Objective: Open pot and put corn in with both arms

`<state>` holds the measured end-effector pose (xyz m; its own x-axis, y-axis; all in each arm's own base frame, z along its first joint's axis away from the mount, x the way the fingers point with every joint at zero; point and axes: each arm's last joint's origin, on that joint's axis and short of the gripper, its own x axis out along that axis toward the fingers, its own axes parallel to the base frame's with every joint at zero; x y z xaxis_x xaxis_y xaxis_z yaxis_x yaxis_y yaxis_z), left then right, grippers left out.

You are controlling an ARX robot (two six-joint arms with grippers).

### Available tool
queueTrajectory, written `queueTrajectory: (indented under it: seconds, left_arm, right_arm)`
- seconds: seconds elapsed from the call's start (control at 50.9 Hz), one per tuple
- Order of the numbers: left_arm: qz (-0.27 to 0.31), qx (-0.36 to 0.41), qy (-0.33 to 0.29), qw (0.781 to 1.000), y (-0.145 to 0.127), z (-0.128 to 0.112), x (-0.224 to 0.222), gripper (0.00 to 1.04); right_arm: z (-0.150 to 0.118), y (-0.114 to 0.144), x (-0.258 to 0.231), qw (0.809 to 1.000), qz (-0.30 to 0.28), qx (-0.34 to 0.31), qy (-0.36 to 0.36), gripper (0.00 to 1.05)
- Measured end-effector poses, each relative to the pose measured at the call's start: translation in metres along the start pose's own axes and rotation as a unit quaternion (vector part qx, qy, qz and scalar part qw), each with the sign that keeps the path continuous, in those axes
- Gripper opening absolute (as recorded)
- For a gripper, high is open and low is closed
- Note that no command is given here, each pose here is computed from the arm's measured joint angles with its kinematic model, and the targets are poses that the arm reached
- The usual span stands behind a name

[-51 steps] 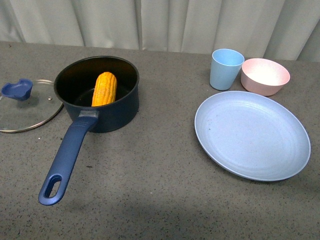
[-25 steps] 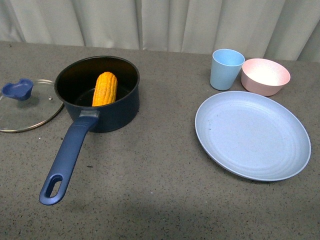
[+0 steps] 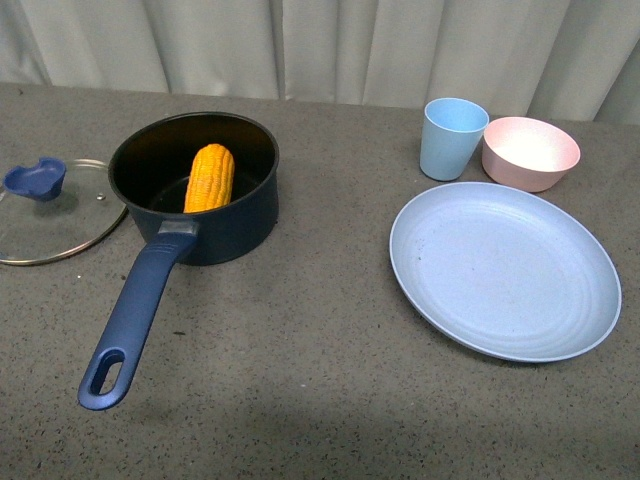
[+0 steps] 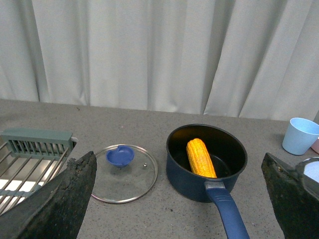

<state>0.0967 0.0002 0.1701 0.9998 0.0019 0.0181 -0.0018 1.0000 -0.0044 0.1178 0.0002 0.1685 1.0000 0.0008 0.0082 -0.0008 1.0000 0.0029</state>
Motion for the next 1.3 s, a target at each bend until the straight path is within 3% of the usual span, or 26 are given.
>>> queueTrajectory:
  seconds: [0.865,1.081,1.297]
  left_arm:
    - [0.0,0.0,0.0,1.0,0.0,0.0,0.0,0.98]
    - [0.0,0.0,0.001,1.0,0.0,0.0,0.0,0.98]
    - [0.0,0.0,0.001,1.0,0.0,0.0,0.0,0.98]
  right_arm:
    - [-0.003,0.0,-0.02,1.0,0.001,0.0,0.003,0.01]
    - [-0.003,0.0,-0.02,1.0,0.001,-0.001,0.002,0.5]
    - [-0.003,0.0,-0.02,1.0,0.001,-0.001,0.002,0.84]
